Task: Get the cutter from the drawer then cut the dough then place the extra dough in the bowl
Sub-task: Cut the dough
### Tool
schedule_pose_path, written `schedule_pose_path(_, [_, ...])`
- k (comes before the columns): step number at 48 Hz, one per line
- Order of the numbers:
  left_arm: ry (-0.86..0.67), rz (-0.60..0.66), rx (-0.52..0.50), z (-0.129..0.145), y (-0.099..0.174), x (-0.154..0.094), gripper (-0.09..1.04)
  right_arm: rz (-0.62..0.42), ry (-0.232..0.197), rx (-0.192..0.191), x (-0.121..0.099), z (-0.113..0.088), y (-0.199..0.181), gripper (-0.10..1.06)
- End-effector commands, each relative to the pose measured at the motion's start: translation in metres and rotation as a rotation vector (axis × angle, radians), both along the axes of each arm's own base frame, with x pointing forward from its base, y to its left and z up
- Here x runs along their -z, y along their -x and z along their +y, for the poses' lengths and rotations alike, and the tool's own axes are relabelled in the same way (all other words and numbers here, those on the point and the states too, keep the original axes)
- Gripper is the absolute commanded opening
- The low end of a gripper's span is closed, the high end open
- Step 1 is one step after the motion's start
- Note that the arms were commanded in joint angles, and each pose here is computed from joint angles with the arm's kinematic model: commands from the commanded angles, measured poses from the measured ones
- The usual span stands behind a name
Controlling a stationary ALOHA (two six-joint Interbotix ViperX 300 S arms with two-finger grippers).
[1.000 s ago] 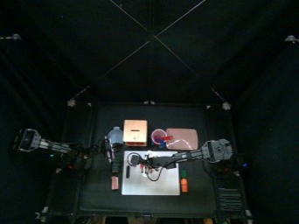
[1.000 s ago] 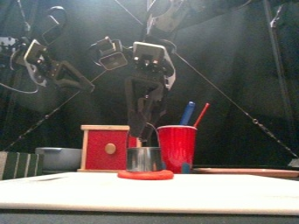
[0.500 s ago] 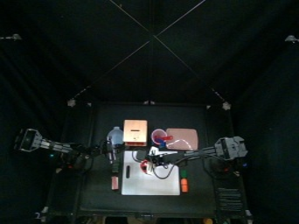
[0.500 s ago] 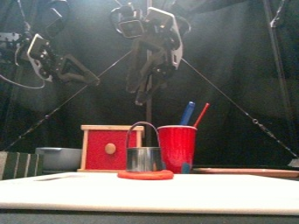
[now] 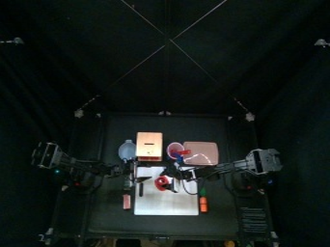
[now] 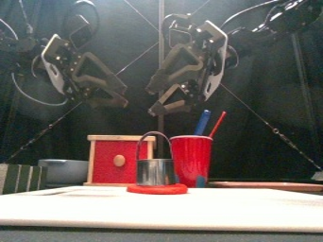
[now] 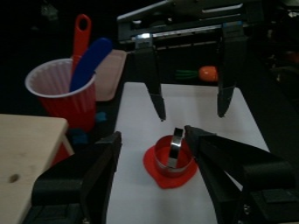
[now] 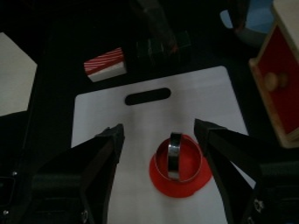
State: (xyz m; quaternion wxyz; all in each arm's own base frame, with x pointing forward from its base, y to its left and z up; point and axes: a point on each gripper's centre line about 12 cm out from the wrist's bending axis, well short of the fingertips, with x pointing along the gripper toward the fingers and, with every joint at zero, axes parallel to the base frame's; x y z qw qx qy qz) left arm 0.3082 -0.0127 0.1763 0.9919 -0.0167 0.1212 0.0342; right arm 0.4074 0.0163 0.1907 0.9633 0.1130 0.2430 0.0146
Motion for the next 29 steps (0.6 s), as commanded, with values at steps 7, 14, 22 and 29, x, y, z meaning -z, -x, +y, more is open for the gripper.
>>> schedule_pose_path(7, [0.025,-0.101,0.105,-0.020,-0.033,0.002,0.93,-0.099,-0.005,0.001,-0.013,-0.011,-0.004,0.94])
schedule_pose_path(14, [0.016,-0.089,0.114,-0.022,-0.039,0.010,0.93,-0.148,-0.025,0.022,-0.003,-0.023,0.001,0.93])
schedule_pose_path(22, [0.018,-0.101,0.108,-0.021,-0.042,0.007,0.93,-0.193,-0.022,0.059,0.005,-0.029,0.013,0.92])
schedule_pose_path(29, [0.022,-0.090,0.092,-0.017,-0.040,0.010,0.93,-0.189,-0.006,0.097,0.014,-0.024,0.028,0.92])
